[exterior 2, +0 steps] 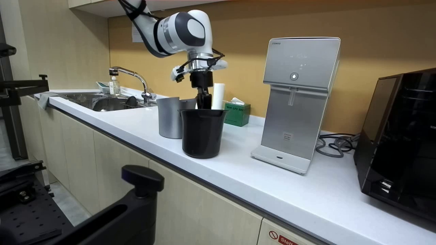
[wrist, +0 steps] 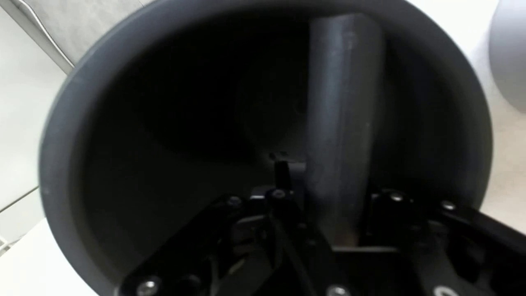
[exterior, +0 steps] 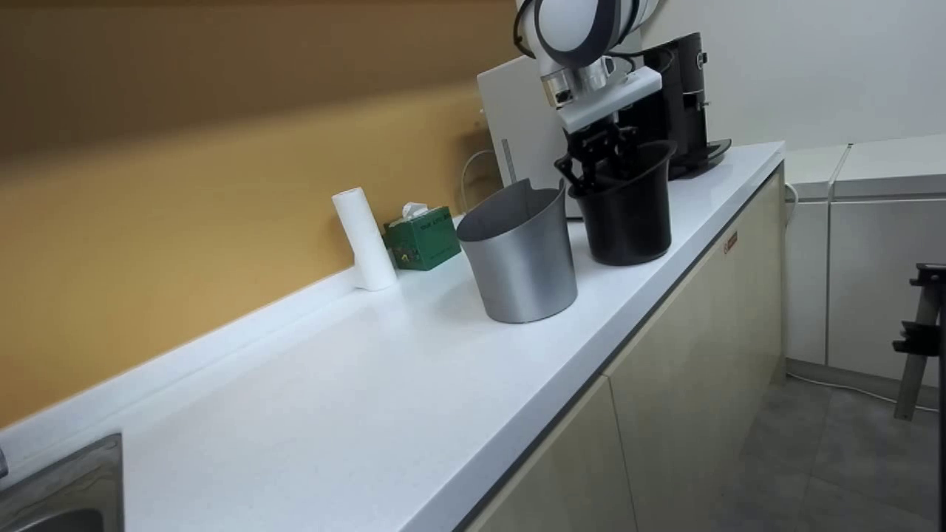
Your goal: Move the object into the basin
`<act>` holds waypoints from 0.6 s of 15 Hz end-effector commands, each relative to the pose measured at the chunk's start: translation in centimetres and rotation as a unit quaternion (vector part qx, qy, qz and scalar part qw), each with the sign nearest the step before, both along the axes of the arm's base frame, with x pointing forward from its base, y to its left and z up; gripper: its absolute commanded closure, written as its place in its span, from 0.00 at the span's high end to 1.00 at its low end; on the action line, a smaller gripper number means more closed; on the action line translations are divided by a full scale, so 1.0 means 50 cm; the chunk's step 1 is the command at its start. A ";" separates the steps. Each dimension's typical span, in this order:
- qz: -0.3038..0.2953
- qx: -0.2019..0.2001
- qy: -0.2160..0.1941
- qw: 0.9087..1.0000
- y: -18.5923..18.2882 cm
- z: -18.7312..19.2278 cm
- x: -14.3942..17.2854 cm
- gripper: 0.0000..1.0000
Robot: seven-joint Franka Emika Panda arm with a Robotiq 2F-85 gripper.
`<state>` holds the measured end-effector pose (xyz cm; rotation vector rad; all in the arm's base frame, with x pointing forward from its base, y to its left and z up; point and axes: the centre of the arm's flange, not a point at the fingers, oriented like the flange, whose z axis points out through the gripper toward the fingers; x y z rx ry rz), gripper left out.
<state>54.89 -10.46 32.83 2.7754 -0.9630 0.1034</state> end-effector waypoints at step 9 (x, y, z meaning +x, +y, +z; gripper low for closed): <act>0.031 -0.037 0.002 0.999 0.029 0.119 -0.013 0.00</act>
